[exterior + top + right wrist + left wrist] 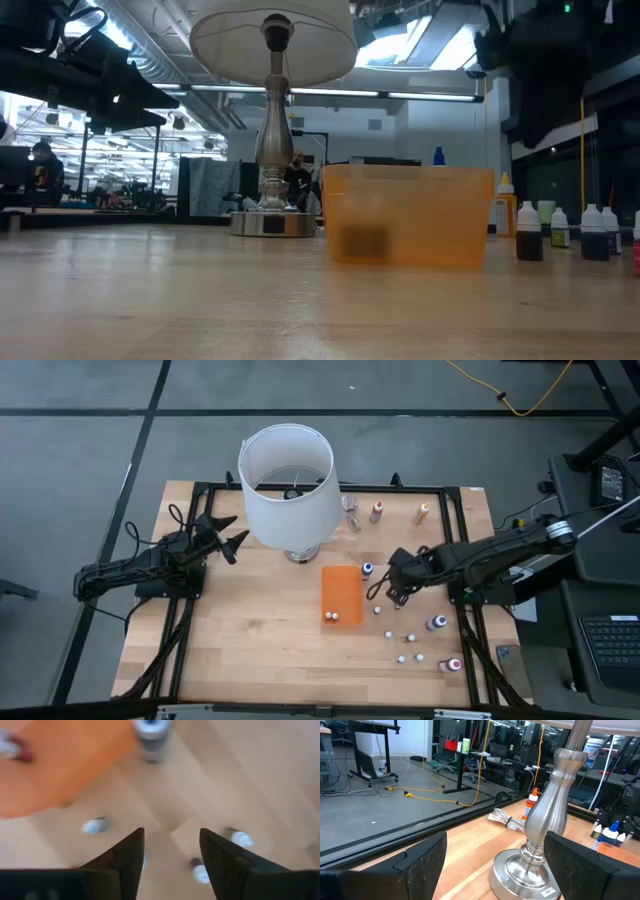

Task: Pick & Place food coloring
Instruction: Put the small green food coloring bottle into the orange bin

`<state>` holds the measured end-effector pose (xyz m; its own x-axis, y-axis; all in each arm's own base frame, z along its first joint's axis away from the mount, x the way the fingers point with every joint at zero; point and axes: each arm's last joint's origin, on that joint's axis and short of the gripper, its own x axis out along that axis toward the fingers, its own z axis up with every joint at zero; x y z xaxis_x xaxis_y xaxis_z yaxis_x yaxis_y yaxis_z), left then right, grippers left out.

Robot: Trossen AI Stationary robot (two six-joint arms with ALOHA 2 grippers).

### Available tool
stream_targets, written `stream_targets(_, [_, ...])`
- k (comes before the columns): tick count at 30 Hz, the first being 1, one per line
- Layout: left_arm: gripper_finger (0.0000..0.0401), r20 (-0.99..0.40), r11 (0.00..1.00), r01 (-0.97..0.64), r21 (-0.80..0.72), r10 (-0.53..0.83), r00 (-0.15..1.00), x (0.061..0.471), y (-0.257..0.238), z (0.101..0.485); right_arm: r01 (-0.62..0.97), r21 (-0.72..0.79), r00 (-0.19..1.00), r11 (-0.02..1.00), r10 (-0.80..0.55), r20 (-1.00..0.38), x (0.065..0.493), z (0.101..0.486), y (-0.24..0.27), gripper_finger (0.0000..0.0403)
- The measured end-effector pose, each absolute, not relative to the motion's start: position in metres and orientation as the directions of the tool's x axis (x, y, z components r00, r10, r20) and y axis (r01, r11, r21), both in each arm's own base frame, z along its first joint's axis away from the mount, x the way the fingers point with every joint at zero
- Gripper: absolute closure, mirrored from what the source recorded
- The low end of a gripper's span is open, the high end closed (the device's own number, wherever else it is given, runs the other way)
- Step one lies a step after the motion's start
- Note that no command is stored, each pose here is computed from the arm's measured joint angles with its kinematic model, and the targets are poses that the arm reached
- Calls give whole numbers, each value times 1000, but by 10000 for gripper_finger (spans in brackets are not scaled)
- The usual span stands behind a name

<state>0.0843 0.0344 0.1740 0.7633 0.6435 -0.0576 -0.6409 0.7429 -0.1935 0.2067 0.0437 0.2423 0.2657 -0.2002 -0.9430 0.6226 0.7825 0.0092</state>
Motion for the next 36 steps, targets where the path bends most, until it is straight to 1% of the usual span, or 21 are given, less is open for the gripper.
stream_targets(8, [79,-57,743,-641,-193,643,763,84,34,174,718,-64,206,693,-299,-932,185,224,14,200])
stream_targets(16, [79,-58,743,-641,-193,643,763,84,34,174,820,-93,115,565,-322,-940,171,197,-8,200])
stream_targets(22, [79,-58,743,-641,-193,643,763,84,34,174,837,-76,112,542,-305,-946,169,187,-13,200])
stream_targets(28, [79,-57,743,-641,-194,643,763,84,34,174,857,-20,120,516,-236,-964,166,173,-11,200])
stream_targets(36, [79,-58,743,-641,-193,643,763,84,34,174,859,-18,118,512,-233,-965,160,158,-10,200])
